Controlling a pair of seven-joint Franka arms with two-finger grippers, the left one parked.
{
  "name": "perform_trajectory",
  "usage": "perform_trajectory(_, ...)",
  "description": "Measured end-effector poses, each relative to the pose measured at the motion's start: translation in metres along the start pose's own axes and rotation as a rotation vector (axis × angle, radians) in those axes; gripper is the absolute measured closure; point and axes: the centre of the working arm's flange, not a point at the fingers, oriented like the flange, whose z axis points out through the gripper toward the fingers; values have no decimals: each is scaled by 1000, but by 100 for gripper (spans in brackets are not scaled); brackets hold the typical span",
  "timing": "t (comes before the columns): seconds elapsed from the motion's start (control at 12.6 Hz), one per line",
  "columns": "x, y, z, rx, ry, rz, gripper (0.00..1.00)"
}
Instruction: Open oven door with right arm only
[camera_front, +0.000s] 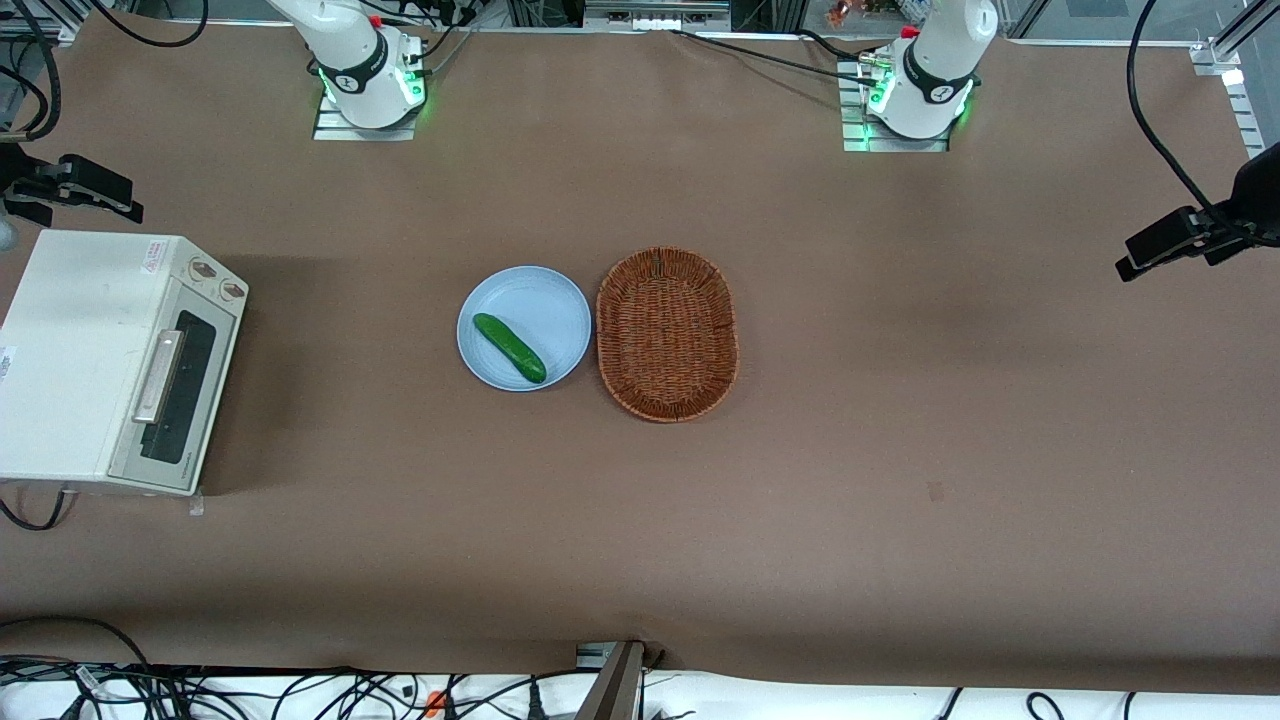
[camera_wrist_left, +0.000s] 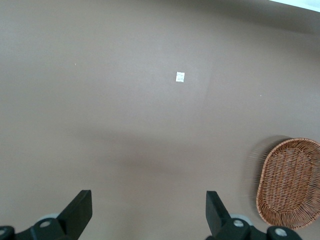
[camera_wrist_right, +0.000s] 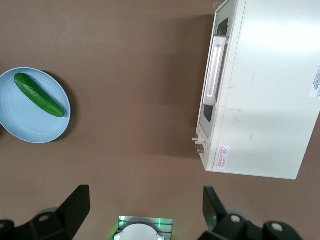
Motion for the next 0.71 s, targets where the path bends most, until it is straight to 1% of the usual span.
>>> perform_trajectory(0.71,-2,-2,3,3,-26,-3,0)
